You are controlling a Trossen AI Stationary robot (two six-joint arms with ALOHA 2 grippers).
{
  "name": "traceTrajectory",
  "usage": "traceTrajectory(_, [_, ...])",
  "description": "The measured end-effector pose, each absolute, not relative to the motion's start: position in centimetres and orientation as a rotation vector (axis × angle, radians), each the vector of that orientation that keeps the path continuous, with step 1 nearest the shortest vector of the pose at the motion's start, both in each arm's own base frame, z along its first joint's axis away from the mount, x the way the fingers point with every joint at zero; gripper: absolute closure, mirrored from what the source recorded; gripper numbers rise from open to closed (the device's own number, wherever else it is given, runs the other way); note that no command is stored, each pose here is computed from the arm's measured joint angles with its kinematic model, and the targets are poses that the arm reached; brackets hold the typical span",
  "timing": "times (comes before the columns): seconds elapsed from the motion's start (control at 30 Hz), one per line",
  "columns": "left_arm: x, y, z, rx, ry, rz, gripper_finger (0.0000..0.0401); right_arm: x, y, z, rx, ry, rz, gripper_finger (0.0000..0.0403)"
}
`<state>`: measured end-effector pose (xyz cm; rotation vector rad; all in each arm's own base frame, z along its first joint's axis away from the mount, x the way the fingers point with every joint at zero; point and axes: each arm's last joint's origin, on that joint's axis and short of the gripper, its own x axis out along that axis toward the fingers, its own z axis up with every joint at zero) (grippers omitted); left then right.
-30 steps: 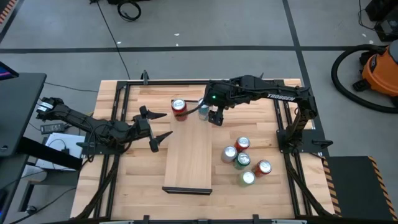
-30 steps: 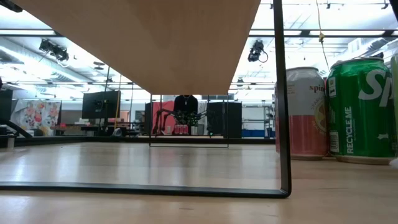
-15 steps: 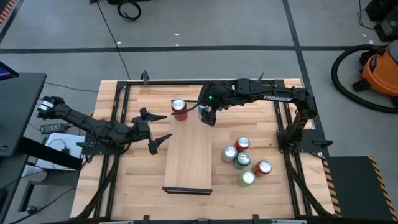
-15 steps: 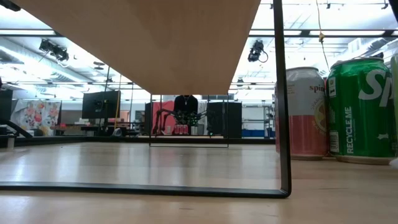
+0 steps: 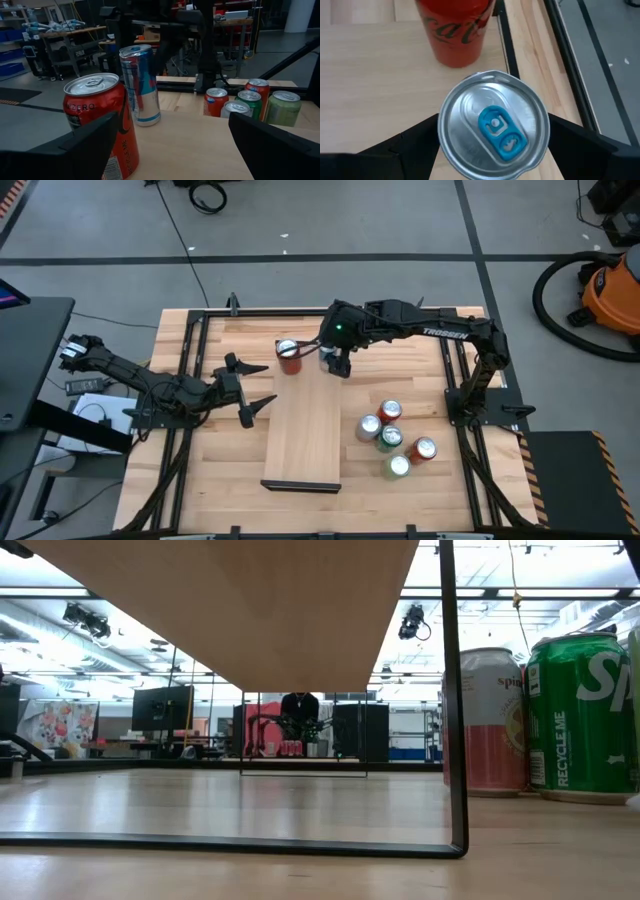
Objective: Place canned beverage on shelf
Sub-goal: Put the blue soda can on the shelf
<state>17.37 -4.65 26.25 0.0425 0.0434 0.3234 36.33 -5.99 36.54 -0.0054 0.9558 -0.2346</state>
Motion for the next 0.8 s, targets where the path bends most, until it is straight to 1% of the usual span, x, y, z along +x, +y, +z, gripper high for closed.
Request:
traceTrajectory(0.13, [17.37,-4.65,26.25,0.043,0.043,0.323,0.0012,36.34,-6.09,36.55,-0.03,0.956,-0.199,0.0057])
traceTrajectory(0.43, [17.37,-4.65,26.24,0.044,0.044,0.323,0.0012,36.39,-6.06,36.58,-0.044,0.953,-0.192,0.0059])
traceTrajectory(0.5, [17.37,-4.65,26.23,0.045,0.045,0.323,0.0012,36.38,-6.06,36.59,-0.044,0.953,-0.192,0.0069])
traceTrajectory(0.7, [17.37,-4.65,26.2,0.046,0.048,0.323,0.0012,36.38,-6.03,36.59,-0.047,0.953,-0.182,0.012])
traceTrajectory(0.8, [17.37,-4.65,26.2,0.046,0.048,0.323,0.0012,36.4,-6.01,36.58,-0.072,0.955,-0.158,0.0135])
